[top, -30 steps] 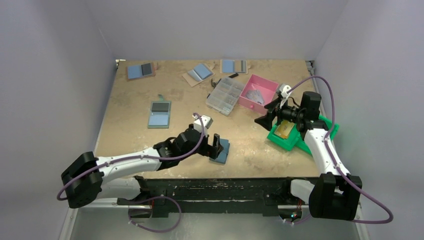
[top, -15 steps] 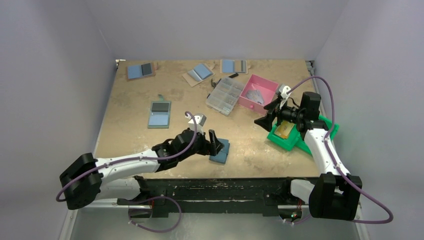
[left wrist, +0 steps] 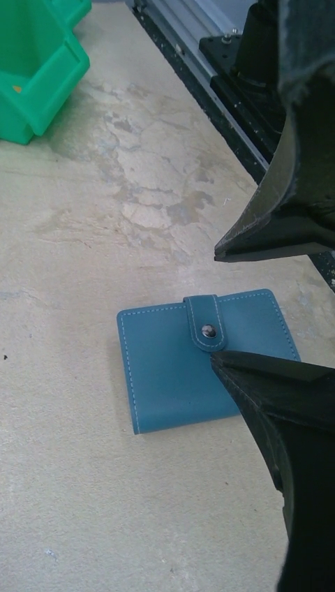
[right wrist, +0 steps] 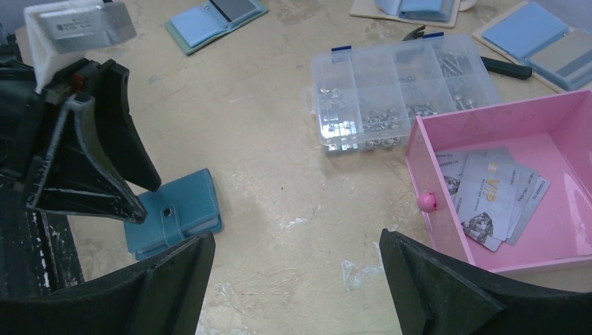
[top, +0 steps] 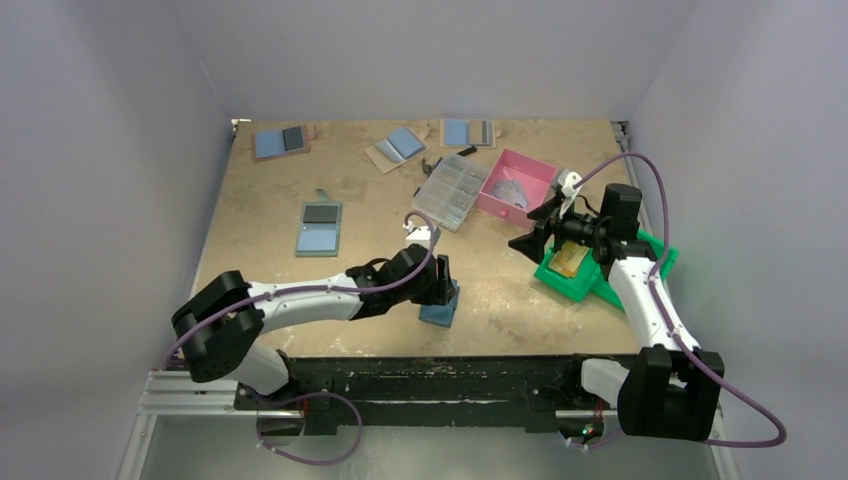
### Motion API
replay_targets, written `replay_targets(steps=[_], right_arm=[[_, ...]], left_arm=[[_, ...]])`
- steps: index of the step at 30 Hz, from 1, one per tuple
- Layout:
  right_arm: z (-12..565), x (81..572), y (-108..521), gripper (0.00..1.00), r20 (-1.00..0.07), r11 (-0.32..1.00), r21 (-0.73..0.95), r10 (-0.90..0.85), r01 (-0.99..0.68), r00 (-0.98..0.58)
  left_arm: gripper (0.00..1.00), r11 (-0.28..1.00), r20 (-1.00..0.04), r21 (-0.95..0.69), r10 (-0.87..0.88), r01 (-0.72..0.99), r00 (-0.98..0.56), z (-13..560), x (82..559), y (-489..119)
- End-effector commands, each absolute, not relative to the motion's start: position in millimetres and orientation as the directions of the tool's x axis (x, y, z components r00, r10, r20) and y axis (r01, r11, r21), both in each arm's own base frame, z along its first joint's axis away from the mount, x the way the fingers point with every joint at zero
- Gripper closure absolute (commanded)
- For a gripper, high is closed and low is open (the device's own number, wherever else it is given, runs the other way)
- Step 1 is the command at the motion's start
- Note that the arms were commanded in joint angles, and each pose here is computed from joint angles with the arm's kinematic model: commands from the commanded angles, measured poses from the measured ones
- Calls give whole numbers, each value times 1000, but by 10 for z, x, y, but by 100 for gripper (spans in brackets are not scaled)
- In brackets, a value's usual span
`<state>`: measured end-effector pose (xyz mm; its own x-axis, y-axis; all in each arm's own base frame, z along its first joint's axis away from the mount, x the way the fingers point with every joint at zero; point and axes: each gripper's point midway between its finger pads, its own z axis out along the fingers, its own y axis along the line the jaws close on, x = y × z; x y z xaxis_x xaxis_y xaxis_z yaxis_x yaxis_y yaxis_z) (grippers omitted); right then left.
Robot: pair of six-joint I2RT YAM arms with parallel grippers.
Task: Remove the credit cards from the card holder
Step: Place the card holder at the center of the board, then open the card holder at the center of the board.
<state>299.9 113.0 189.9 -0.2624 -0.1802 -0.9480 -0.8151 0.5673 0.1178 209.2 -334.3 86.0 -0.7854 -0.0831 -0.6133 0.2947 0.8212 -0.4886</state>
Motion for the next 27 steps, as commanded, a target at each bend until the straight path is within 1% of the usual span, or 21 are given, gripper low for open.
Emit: replay_targets(steps=[1, 4, 8, 13, 20, 27], right_arm=[[1921, 2997, 1123, 1, -954, 561, 94, -186, -823, -236], [1919, 3001, 1123, 1, -954, 561, 94, -186, -823, -236], [1919, 3003, 1121, 1, -954, 562, 93, -186, -822, -236], [1910, 3003, 1121, 1, -953, 562, 96, -186, -822, -238], [1907, 3001, 1121, 1, -953, 562, 97, -186, -822, -240], [1911, 3000, 1121, 1, -953, 562, 96, -186, -822, -238]], left_arm=[[48, 870, -591, -412, -30, 269, -806, 781, 2163, -3338], [51, 891, -574, -372, 0, 261, -819, 692, 2177, -3338], [54, 896, -564, -359, 14, 261, -826, 636, 2180, -3365], [55, 904, -552, -346, 22, 253, -834, 566, 2181, -3369], [61, 902, -538, -353, 20, 247, -843, 553, 2167, -3414], [64, 902, -533, -355, 22, 246, -846, 559, 2151, -3451]])
